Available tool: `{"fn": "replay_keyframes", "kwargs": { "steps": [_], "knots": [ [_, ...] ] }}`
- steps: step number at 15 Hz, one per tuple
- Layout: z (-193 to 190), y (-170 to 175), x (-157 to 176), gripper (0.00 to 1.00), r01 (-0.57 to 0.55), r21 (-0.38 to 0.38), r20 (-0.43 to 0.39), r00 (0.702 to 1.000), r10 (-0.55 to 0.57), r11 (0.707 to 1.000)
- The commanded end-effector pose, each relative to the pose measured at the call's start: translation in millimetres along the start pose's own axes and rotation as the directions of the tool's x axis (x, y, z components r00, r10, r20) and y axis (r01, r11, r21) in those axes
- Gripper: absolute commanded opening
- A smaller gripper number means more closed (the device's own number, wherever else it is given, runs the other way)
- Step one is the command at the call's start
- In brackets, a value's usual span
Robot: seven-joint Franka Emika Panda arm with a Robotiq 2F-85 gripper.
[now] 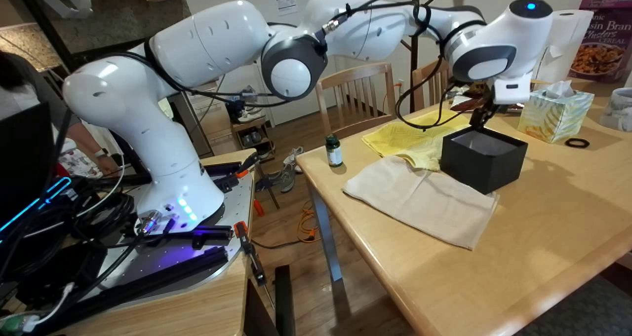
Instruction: Turn the black box to the right
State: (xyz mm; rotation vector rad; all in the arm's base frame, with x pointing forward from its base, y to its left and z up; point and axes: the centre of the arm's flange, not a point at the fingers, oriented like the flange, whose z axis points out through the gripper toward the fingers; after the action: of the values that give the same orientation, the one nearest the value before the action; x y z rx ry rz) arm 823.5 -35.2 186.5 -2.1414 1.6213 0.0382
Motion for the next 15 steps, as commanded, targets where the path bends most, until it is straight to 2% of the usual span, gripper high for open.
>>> {"fn": "replay_keyframes", "kwargs": {
  "steps": [1,4,7,11,15],
  "knots": [
    [-93.9,-8.8,-31.3,1.0,0.093,0.018,-0.005,0.996,-0.093,0.996],
    [-163.4,-26.4,-57.4,1.0,0.156,0.052,-0.035,0.987,-0.154,0.986],
    [-206.2,-33.9,-74.7,1.0,0.211,-0.02,0.013,0.977,-0.211,0.977],
    [-227.1,-26.8,-81.4,1.0,0.247,-0.157,0.102,0.967,-0.233,0.956],
    [-226.1,-12.3,-77.9,1.0,0.263,-0.262,0.122,0.963,-0.238,0.929]
  ]
}}
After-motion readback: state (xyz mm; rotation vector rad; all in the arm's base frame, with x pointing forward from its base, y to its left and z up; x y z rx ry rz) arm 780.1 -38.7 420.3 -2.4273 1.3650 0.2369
